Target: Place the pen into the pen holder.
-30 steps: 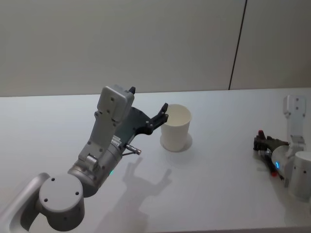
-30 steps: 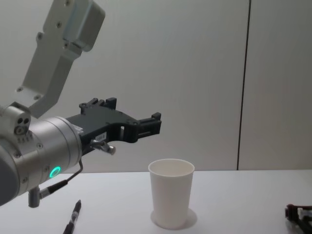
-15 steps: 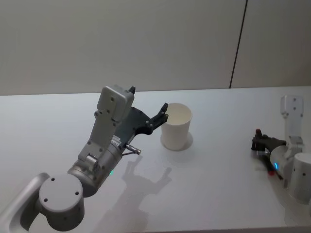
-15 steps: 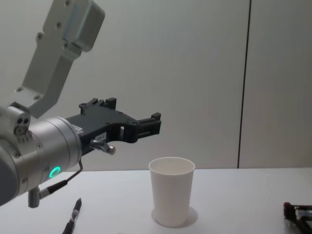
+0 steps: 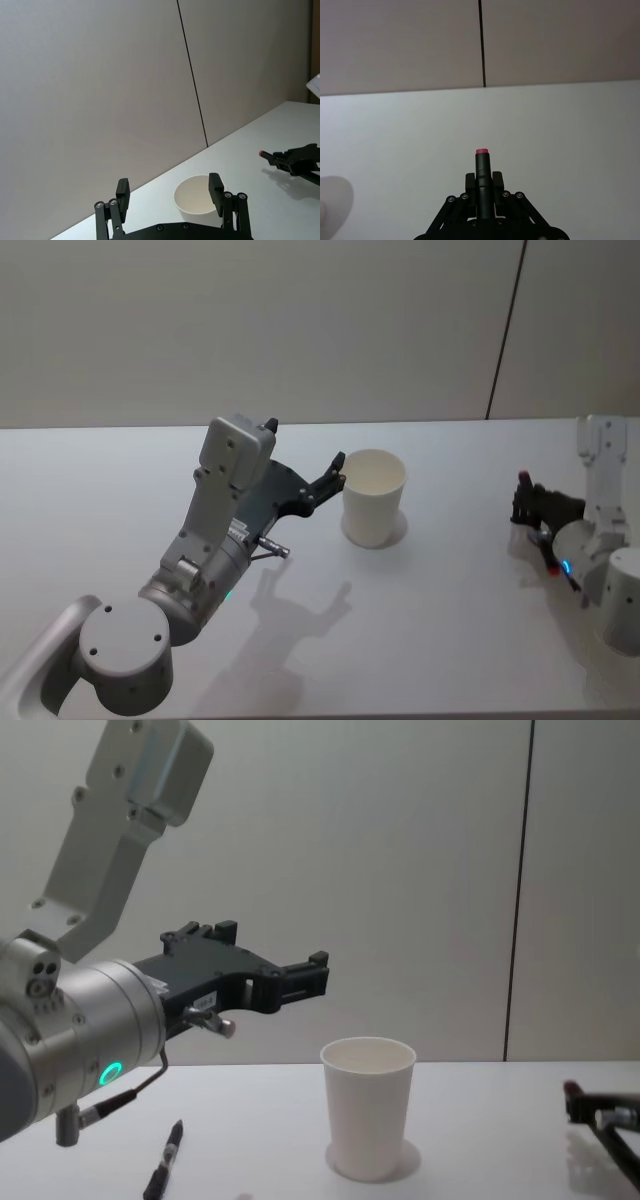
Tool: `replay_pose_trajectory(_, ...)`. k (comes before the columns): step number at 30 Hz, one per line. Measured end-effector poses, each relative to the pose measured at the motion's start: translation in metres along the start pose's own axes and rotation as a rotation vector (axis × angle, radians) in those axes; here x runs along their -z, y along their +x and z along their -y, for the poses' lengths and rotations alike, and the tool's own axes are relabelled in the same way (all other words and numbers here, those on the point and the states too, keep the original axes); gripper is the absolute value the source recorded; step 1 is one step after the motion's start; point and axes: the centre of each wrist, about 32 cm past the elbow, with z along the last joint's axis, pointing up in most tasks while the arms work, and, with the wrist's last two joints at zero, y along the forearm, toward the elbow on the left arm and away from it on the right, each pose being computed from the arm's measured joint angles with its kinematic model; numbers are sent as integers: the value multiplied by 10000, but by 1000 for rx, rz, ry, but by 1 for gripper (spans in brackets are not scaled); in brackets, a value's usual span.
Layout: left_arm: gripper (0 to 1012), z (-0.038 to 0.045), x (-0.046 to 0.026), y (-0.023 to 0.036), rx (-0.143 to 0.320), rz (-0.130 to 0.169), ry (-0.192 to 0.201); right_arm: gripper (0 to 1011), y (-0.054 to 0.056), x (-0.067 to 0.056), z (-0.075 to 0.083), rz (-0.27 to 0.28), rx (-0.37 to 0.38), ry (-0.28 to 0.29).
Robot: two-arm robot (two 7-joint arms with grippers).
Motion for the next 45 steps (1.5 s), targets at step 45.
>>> replay_pose_trajectory(45,1004,0,0,0,0,0,0,185,-305,-425,-17,71,-451,626)
